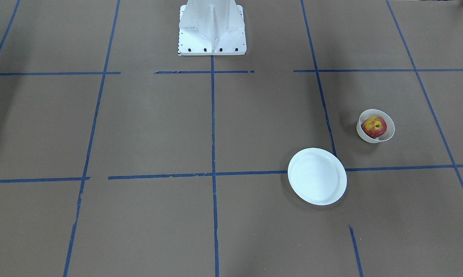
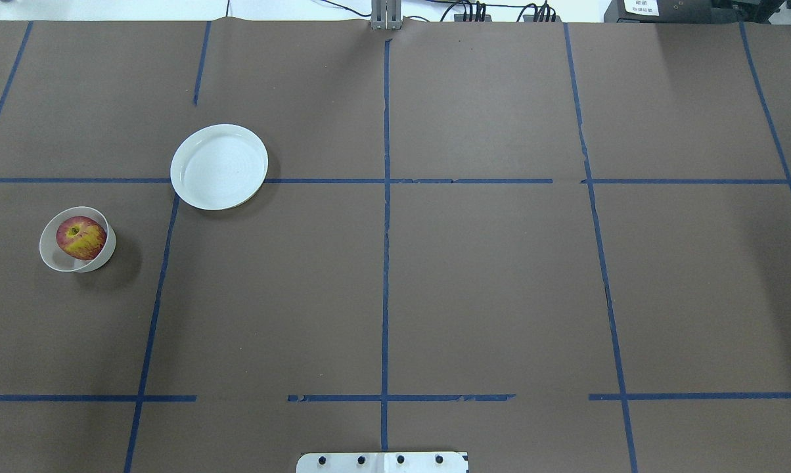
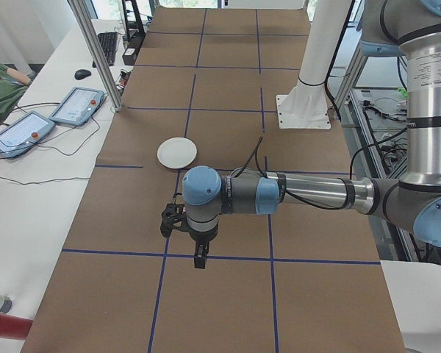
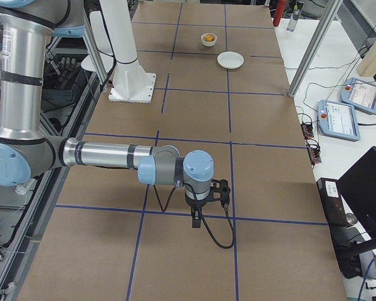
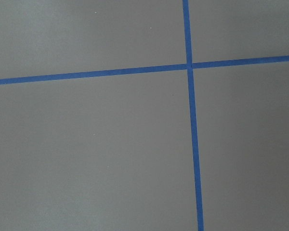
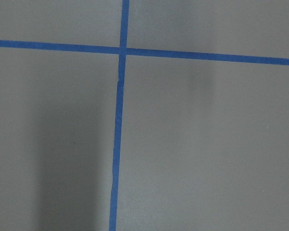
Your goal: Move apple from plate to bowl
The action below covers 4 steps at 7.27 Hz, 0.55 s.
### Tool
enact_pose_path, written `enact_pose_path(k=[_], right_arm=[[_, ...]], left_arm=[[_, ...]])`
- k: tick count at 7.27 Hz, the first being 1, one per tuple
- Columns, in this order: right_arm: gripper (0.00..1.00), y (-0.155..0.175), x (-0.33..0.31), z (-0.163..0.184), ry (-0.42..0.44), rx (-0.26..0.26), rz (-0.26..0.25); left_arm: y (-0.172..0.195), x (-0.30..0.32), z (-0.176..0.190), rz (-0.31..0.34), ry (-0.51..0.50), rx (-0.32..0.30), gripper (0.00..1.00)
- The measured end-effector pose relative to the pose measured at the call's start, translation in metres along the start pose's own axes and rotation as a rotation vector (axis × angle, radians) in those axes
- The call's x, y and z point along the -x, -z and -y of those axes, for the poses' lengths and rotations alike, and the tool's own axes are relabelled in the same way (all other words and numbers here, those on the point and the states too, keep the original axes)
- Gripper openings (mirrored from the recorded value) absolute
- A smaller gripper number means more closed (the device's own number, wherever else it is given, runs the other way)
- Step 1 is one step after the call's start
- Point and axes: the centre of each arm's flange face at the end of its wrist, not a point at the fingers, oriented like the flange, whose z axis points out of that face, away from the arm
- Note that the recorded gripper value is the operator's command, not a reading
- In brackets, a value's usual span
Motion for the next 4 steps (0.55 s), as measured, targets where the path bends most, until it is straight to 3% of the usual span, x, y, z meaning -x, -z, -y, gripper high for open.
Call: enact_pose_path(k=[4], right_arm=[[1.0, -0.0001, -0.0002, -0.0002, -0.001, 0.001, 0.0]], left_arm=[[0.0024, -0.002, 0.0017, 0.001, -0.005, -0.005, 1.0]])
